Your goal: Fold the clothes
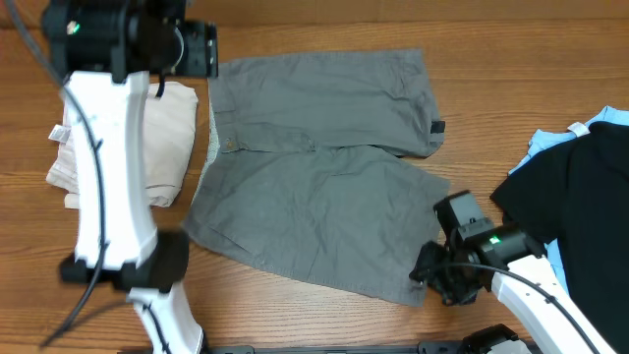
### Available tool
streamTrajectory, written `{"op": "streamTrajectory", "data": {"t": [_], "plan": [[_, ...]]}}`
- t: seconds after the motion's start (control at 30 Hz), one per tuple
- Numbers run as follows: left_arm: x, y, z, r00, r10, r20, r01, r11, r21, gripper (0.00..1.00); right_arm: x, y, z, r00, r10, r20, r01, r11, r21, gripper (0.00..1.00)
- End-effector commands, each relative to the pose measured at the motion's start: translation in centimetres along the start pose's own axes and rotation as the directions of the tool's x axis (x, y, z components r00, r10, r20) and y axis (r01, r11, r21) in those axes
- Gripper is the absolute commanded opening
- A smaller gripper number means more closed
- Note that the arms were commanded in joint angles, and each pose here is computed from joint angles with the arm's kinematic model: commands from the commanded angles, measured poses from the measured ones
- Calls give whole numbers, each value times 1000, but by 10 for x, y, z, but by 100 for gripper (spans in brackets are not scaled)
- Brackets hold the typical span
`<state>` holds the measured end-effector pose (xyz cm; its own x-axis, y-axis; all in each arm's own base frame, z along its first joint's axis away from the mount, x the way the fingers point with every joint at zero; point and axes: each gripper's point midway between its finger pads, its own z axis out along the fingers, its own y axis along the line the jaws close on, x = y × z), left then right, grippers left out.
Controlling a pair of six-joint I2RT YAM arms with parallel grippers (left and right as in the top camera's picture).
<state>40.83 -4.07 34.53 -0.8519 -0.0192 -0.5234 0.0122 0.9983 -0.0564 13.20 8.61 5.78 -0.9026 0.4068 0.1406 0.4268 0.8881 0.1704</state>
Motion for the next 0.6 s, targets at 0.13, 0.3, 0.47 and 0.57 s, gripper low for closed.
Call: {"op": "streamTrajectory", "data": {"t": [0.13, 0.3, 0.47, 0.57], "plan": [[104, 12, 27, 930, -145, -337, 135, 989, -54, 72, 25, -13, 26, 986, 132, -103, -132, 991, 6, 73], [179, 8, 62, 794, -191, -577, 184, 980, -72, 70, 32, -8, 49, 981, 113, -156, -124, 990, -62, 72], [228, 12, 97, 703, -232, -673, 200, 972, -126, 70, 29, -8, 55, 977, 123, -172, -132, 991, -39, 68], [248, 12, 111, 669, -250, -700, 214, 967, -141, 70, 27, -8, 58, 974, 131, -183, -138, 990, -26, 63]]}}
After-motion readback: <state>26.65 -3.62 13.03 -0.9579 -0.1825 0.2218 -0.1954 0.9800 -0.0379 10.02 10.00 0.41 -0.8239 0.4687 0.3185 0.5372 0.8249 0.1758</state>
